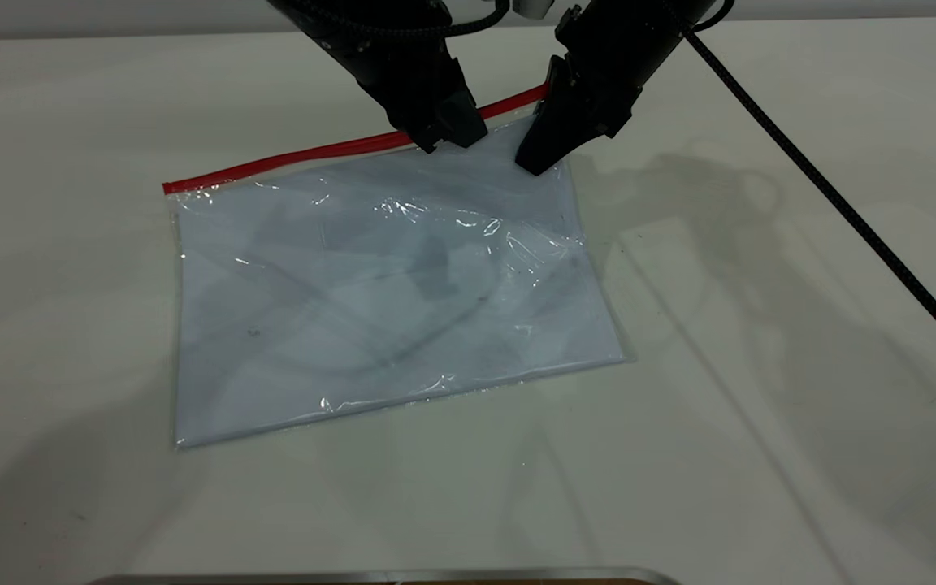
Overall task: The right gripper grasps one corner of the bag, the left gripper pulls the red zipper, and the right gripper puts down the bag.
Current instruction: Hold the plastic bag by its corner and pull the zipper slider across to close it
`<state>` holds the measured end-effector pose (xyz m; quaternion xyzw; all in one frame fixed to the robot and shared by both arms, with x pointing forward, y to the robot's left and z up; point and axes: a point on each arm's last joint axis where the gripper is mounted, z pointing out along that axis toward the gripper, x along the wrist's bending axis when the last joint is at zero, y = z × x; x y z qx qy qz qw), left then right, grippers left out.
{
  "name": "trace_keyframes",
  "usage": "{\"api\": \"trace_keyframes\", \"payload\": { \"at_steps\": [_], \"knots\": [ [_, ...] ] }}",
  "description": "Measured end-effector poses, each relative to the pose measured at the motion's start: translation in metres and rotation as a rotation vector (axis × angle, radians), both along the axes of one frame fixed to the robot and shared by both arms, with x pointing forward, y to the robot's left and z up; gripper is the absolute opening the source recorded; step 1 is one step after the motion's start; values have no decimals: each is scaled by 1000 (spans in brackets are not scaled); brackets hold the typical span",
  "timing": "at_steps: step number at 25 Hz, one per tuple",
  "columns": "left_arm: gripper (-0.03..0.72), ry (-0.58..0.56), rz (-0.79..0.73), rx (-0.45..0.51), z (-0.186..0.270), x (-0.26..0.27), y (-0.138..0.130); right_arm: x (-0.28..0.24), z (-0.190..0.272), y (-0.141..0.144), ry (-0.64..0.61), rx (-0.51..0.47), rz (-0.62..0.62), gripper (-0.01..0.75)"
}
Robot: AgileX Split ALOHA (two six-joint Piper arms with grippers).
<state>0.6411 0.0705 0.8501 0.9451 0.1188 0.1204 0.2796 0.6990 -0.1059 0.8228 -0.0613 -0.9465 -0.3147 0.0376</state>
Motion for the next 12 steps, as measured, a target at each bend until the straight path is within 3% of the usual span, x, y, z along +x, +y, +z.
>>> {"api": "trace_keyframes", "payload": {
  "at_steps": [6, 12],
  "knots": [
    [116, -19, -12, 8, 0, 1, 0, 0, 0, 0, 1, 0, -1, 33],
    [59, -23, -17, 11, 0, 1, 0, 0, 0, 0, 25, -1, -33, 33]
  ]
}}
